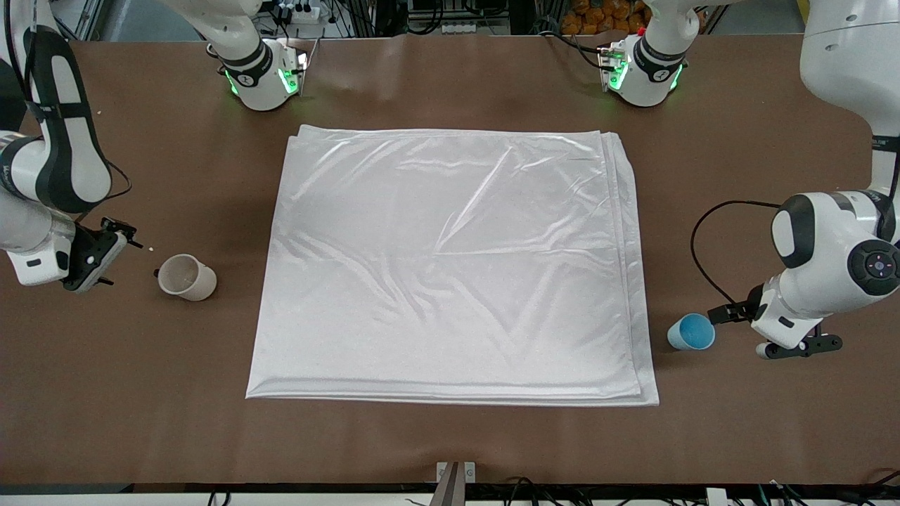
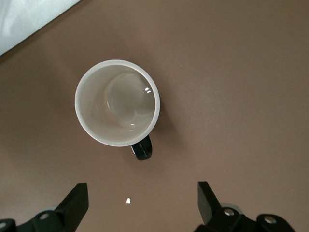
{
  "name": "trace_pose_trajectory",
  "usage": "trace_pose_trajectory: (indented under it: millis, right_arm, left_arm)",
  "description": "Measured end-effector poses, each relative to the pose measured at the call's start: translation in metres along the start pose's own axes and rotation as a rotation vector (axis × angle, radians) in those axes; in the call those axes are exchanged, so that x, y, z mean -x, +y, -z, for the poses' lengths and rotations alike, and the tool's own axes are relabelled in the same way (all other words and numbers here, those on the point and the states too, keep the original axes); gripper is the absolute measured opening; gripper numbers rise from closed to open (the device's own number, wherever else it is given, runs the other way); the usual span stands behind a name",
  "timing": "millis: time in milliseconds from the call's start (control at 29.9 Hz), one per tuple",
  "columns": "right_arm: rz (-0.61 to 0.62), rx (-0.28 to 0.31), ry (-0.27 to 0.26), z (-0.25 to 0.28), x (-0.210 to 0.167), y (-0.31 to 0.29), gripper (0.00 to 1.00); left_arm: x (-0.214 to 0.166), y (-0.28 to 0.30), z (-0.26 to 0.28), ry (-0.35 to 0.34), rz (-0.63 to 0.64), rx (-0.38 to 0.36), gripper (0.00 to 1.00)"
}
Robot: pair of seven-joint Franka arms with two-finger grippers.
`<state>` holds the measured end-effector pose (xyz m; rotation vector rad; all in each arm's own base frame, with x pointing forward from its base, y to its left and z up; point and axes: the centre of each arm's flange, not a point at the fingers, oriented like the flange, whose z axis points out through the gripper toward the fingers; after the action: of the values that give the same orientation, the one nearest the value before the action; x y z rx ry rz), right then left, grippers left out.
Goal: Place blue cup into white mug on cloth
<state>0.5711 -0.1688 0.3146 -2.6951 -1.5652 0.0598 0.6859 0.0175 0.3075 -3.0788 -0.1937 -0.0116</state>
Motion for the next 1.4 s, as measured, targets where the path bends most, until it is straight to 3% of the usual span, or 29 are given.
trace_pose_trajectory:
  millis: [835, 1336, 1403]
  right_arm:
    - [0.243, 0.01, -0.011, -0.09, 0.005, -0.009, 1.0]
    - [0.289, 0.001, -0.011, -0.103, 0.002, -0.01, 0.89]
    - [0.29, 0.001, -0.011, -0.103, 0.001, -0.011, 0.84]
  left_arm:
    - [-0.005, 0.004, -0.028, -0.005, -0.004, 0.003, 1.0]
    - [-0.003, 0.007, -0.05, -0.035, -0.009, 0.001, 1.0]
    - [-0.002, 0.007, -0.055, -0.043, -0.009, 0.001, 1.0]
